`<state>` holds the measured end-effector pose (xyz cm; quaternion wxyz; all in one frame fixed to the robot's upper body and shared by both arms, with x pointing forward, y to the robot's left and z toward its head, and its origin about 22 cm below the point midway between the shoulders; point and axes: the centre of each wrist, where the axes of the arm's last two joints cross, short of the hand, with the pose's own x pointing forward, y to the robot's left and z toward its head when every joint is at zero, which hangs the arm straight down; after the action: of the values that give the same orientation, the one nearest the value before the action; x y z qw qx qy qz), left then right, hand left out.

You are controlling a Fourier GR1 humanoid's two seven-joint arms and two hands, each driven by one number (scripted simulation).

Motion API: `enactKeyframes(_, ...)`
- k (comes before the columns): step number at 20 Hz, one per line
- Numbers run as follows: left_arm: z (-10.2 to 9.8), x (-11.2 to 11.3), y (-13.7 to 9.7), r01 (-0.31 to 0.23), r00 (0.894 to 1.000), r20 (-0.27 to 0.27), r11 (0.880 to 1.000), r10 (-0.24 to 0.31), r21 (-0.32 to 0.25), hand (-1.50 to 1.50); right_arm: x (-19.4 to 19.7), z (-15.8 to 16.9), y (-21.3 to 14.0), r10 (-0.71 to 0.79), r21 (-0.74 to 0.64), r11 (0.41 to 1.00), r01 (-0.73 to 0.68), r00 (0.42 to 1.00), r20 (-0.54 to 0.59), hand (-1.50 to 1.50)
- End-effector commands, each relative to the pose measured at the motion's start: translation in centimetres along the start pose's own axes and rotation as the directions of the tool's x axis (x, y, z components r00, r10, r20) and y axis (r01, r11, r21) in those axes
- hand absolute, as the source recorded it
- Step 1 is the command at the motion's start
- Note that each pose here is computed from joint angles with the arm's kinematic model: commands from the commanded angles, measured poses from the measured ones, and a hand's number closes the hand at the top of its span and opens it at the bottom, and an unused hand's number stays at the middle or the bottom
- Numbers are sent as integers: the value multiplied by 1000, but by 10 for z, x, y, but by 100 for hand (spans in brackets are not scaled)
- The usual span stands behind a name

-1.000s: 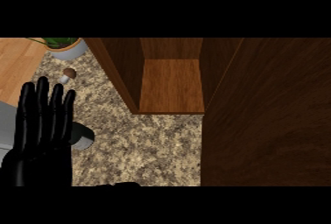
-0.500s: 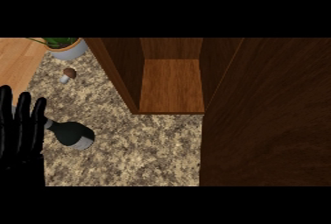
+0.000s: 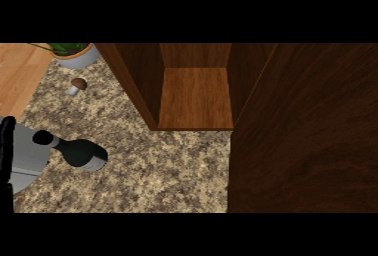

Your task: Pick up the wine, place it into the cabinet and close the cabinet

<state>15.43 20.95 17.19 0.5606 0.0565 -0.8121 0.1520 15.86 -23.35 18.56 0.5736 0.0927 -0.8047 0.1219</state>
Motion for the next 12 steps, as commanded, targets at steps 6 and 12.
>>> enactKeyframes(6, -1, 3, 42, 11, 1000, -22, 997, -10, 70, -150, 32, 26, 16, -30, 11, 1000, 29, 998, 56, -150)
enactKeyframes(12, -17, -18, 54, -19, 994, -105, 997, 27, 77, -150, 40, 15, 3, -22, 38, 999, 20, 998, 56, -150)
